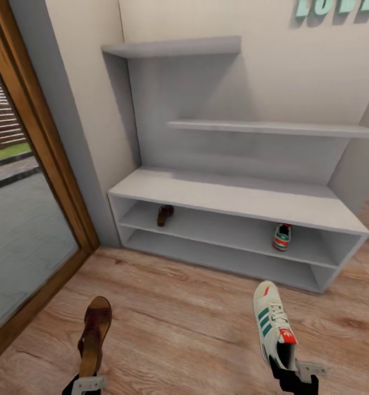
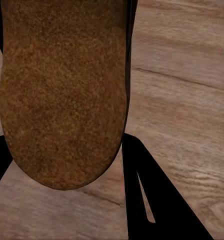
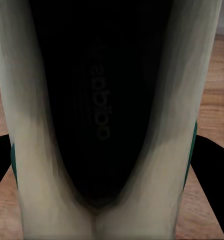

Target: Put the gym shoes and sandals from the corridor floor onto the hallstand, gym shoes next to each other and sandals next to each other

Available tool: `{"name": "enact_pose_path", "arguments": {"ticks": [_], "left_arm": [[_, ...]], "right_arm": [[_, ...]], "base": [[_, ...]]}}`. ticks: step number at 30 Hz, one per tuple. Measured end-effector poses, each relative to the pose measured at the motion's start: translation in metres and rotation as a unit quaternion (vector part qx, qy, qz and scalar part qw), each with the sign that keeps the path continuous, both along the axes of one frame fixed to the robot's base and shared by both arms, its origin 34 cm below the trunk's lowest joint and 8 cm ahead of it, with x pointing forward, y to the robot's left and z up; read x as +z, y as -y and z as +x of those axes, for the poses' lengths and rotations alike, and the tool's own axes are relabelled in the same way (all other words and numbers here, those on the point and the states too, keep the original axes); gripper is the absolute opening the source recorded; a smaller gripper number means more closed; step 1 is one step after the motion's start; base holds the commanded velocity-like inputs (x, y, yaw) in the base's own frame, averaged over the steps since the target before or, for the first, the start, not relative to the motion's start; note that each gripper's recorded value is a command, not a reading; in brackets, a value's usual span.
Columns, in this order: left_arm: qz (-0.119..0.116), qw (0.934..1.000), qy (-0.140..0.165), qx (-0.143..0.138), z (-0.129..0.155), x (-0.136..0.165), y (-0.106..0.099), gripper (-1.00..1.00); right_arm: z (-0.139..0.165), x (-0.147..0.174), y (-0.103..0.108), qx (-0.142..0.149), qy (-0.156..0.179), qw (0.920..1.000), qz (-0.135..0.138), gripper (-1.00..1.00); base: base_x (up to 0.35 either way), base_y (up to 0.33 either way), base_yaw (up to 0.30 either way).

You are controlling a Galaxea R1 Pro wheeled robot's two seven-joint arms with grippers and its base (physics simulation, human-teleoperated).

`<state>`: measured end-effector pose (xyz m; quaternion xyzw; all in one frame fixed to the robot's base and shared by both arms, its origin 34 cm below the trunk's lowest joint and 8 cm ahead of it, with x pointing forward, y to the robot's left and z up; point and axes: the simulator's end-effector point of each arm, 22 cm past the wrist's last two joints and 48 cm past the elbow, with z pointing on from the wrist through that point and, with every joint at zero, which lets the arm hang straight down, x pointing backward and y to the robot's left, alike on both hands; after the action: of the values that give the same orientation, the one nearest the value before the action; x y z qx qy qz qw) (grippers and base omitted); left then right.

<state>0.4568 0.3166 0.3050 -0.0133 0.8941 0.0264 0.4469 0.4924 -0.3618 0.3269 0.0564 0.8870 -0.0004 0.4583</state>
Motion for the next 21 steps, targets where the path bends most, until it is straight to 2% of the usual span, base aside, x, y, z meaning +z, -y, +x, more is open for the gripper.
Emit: {"name": "enact_pose_path", "arguments": {"ticks": [9,21], "left_arm": [[0.001,1.0,0.0,0.0,0.0,0.0002,-0.001,-1.0],[0.0,1.0,0.0,0.0,0.0002,0.0001,-0.0005,-1.0]], "right_arm": [[-0.0002,-0.0002,-0.0003,0.0,0.0,1.0,0.0,-1.0],[-0.0001,-0.0001,-0.0002,0.0,0.0,1.0,0.0,-1.0]], "base": [[0.06,0.232,-0.267],[0.003,0.016,-0.267]]}}
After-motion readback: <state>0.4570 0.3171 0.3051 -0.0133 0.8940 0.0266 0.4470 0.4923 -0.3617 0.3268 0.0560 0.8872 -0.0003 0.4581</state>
